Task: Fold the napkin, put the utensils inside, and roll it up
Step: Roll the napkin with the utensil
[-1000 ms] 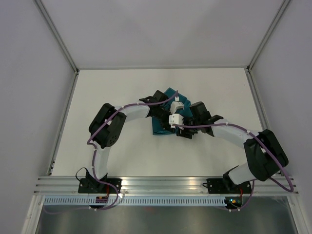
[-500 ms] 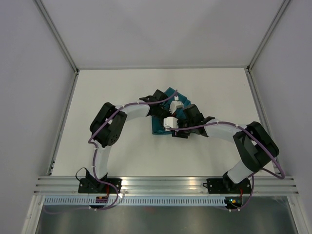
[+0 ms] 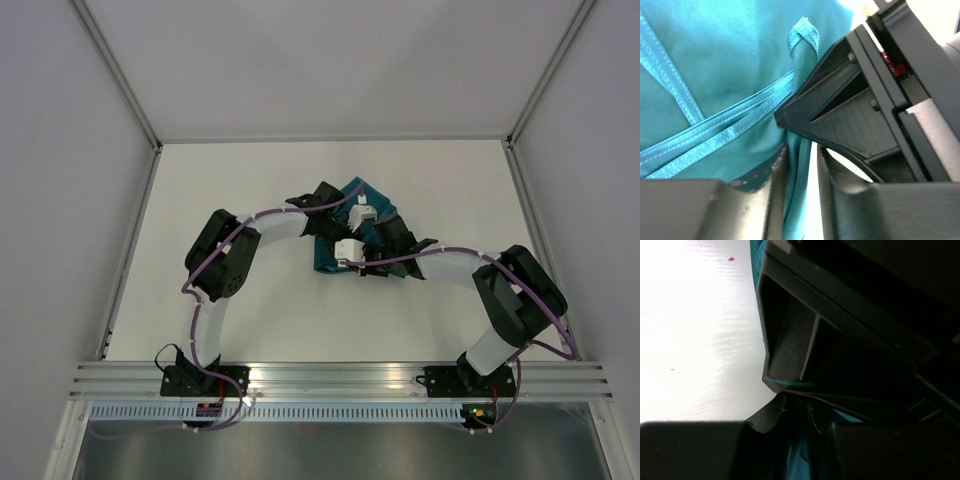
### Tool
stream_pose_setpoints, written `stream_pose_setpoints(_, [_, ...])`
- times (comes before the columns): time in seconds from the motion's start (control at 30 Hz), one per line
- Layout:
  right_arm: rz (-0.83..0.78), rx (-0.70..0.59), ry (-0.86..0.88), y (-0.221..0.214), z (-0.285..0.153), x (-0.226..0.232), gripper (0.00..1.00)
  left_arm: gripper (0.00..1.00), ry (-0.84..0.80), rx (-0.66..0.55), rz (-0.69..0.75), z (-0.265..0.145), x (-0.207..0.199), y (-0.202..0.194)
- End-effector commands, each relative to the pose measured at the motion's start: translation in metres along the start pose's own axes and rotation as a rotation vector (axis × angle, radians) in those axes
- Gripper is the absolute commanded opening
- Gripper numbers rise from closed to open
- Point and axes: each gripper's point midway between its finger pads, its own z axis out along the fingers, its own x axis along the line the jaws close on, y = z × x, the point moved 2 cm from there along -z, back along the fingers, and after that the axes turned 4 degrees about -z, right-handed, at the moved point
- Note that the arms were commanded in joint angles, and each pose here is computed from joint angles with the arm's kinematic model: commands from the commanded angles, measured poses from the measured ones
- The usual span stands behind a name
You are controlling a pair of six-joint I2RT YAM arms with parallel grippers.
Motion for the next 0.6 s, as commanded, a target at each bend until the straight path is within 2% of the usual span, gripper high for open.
stream_pose_setpoints(0.0, [-0.010,-0.004,0.010,0.003,0.001,-0.004,0.15,0.37,-0.015,-0.059,-0.004,-0.006,-0.005,0.023])
stream_pose_setpoints(0.17, [-0.003,-0.006,0.054,0.005,0.001,0.001,0.13,0.41,0.056,-0.106,-0.039,-0.021,0.009,0.028])
stream_pose_setpoints(0.57, [0.074,-0.013,0.199,0.002,-0.002,-0.001,0.12,0.41,0.159,-0.325,-0.142,-0.073,0.031,0.052])
